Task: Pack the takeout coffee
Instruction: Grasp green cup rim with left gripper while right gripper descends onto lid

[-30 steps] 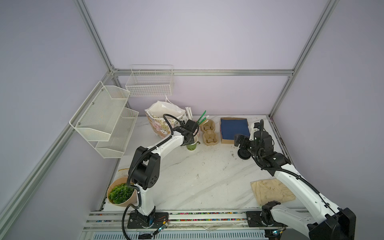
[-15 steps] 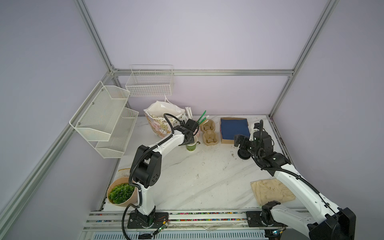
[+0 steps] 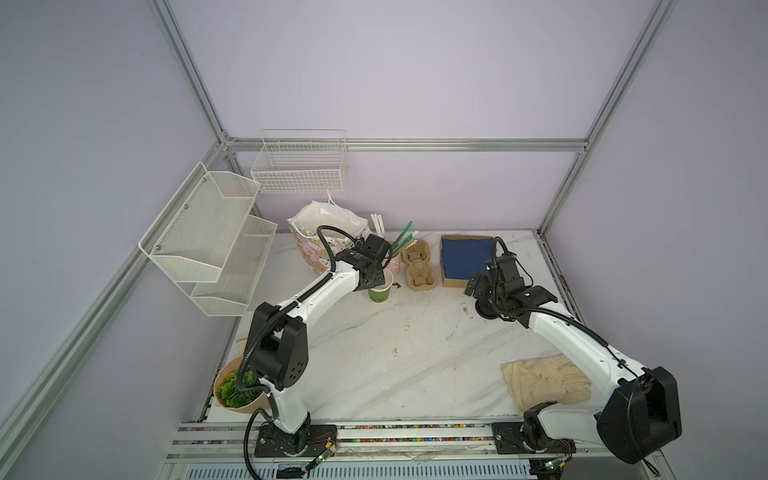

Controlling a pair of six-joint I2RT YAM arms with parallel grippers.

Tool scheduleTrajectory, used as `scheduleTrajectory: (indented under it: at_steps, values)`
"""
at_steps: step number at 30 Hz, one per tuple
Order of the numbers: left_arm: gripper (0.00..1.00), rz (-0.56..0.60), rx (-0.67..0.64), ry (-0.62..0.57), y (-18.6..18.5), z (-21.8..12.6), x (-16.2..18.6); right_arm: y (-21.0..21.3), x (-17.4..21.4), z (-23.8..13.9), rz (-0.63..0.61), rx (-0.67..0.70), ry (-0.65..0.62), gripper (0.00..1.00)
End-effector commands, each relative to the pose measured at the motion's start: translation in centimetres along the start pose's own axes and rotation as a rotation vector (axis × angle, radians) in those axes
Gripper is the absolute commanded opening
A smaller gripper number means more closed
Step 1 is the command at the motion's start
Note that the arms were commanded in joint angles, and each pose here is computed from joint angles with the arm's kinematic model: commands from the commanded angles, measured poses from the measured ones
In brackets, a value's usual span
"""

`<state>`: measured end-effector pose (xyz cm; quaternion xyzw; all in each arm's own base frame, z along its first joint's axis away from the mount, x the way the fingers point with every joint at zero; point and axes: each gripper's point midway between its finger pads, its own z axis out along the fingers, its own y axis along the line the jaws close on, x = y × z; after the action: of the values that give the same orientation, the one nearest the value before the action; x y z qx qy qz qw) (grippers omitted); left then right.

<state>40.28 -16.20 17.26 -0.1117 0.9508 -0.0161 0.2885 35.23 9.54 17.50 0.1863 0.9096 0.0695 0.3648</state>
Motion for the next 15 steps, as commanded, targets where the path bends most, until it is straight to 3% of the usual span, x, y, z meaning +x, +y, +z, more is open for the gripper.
scheduleTrajectory:
  at_steps: [1, 8, 15]
  values:
    - [0.0, 0.019, 0.069, 0.0, 0.1, -3.2, 1.6, -1.5, 1.1, 0.3, 0.023, 0.078, 0.04, 0.97]
    - [0.0, 0.08, 0.143, 0.033, -1.3, -5.6, 5.7, -4.2, 1.1, 2.0, 0.097, 0.119, 0.091, 0.97]
    - [0.0, 0.148, 0.165, 0.06, -4.4, -5.3, 8.5, -6.3, 2.0, 4.9, 0.14, 0.148, 0.186, 0.97]
